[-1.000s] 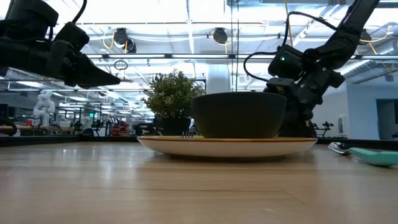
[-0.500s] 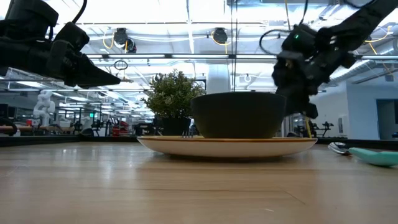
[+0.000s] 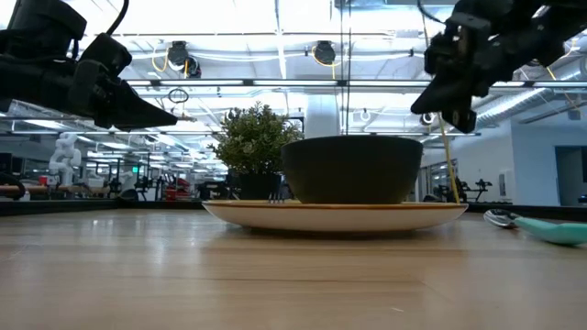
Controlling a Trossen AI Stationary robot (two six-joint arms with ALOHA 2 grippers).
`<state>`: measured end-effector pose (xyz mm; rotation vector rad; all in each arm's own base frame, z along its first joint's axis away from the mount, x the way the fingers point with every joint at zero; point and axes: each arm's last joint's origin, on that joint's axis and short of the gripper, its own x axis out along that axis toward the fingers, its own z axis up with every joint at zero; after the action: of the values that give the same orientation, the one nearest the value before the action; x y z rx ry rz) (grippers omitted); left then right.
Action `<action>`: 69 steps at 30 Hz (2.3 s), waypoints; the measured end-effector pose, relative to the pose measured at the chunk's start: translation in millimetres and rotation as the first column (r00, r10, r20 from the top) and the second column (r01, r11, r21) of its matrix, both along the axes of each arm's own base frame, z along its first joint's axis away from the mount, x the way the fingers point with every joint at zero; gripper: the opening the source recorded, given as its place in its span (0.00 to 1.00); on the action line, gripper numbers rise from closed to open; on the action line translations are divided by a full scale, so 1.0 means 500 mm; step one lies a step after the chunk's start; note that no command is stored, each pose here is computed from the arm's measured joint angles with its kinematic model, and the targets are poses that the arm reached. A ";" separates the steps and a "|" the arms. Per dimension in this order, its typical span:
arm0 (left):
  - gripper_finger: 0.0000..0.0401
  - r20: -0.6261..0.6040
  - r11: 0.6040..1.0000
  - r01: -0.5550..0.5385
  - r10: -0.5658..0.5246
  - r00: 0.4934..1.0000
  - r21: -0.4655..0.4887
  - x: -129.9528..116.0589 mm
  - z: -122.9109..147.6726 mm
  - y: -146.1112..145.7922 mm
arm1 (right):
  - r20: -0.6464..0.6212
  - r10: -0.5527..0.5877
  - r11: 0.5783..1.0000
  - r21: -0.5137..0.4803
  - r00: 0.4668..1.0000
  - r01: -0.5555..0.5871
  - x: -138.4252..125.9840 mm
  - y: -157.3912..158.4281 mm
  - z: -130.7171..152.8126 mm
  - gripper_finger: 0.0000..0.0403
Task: Set table place
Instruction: Put the blue spoon into the black bowl on the yellow plate
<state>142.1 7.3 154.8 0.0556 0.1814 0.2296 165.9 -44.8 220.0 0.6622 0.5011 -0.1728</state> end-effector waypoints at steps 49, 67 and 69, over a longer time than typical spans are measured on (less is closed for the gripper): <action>0.06 -0.044 0.992 -0.012 0.017 0.999 0.127 -0.001 -0.003 0.002 | 0.461 0.122 0.799 -0.571 0.879 0.189 -0.109 0.061 -0.088 0.00; 0.06 0.138 0.919 -0.113 0.065 0.988 0.377 0.001 0.046 0.007 | 0.418 0.181 0.860 -0.507 0.890 0.063 -0.106 0.067 -0.102 0.00; 0.06 0.146 0.927 -0.130 0.082 0.986 0.353 0.000 0.046 0.007 | 0.424 0.178 0.863 -0.500 0.888 0.066 -0.106 0.067 -0.101 0.00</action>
<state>142.3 11.0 178.0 0.3979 0.0105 0.3725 113.0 -11.4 169.3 0.1533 0.0030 -0.0784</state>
